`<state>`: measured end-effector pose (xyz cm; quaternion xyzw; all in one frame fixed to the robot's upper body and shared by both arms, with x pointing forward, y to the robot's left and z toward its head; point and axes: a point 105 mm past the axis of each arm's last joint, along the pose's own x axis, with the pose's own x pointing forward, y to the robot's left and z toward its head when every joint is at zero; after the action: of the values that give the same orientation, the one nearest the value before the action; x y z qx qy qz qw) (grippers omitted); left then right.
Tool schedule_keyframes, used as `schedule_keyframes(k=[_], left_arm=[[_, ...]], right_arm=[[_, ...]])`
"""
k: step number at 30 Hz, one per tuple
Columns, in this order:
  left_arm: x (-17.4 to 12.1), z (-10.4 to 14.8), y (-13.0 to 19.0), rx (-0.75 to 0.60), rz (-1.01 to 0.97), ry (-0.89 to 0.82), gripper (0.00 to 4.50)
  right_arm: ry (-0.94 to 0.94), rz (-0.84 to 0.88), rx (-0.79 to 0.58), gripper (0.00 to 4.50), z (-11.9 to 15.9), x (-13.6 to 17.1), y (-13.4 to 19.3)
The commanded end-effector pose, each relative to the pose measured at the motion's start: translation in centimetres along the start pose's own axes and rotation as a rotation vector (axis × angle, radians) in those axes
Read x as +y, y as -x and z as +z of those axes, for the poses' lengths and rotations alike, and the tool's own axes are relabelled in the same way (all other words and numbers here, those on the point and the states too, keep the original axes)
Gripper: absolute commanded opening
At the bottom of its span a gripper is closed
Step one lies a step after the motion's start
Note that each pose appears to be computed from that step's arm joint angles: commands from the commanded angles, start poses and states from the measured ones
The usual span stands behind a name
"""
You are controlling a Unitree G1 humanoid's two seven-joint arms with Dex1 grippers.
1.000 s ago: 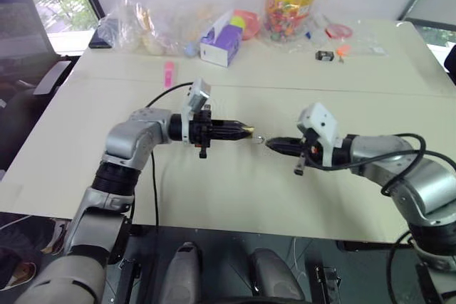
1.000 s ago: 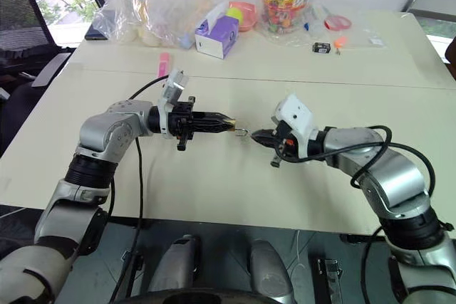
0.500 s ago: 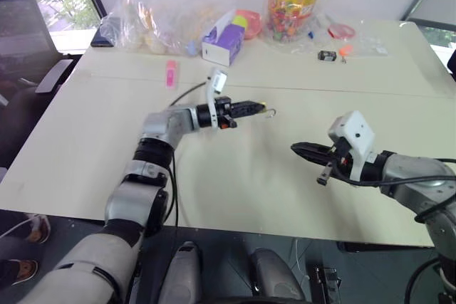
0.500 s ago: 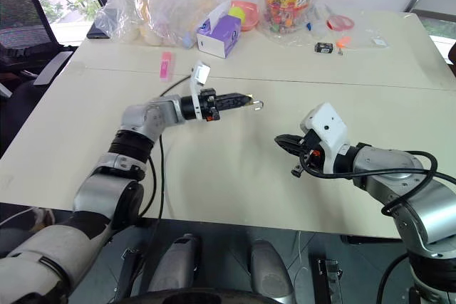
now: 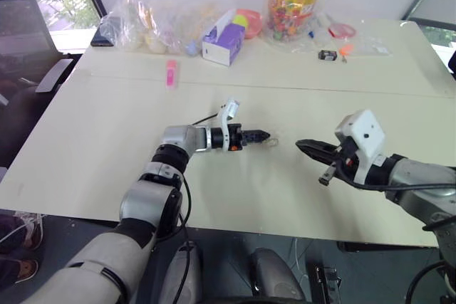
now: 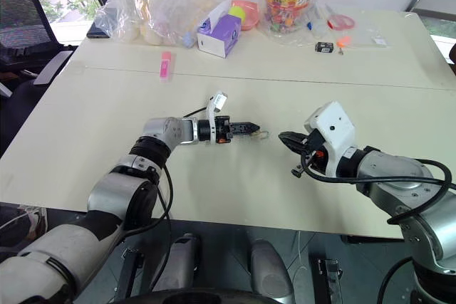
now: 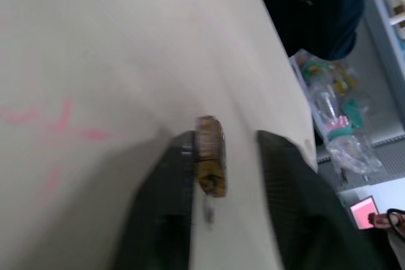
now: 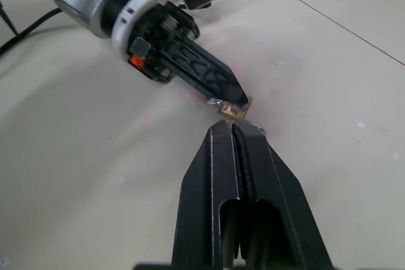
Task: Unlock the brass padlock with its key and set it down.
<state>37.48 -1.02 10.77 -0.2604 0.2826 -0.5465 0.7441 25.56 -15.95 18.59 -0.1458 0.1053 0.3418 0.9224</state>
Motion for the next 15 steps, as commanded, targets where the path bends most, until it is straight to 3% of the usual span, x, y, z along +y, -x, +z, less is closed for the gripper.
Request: schedule_keyframes(k=[1, 3, 8, 12, 15], left_arm=[[1.3, 0.8, 1.7, -0.032, 0.073, -0.015, 3.56], [1.9, 1.0, 2.4, -0.035, 0.1, -0.043, 4.46], [2.5, 2.3, 5.3, -0.046, 0.153, -0.271, 4.46], [0.4, 3.3, 7.4, -0.028, 0.101, -0.535, 4.46], [-1.3, 2.3, 8.6, 0.031, 0.036, -0.692, 4.46]], right_arm=[[0.033, -0.001, -0.03, 0.0, 0.9, 0.0, 0.3], [0.037, 0.002, -0.023, 0.0, 0.8, 0.0, 0.4], [0.078, 0.015, 0.028, 0.0, 0.2, -0.2, 0.8], [0.131, 0.039, 0.089, 0.0, -0.4, -0.6, 1.5], [0.155, 0.052, 0.103, 0.0, -0.3, -1.0, 1.7]])
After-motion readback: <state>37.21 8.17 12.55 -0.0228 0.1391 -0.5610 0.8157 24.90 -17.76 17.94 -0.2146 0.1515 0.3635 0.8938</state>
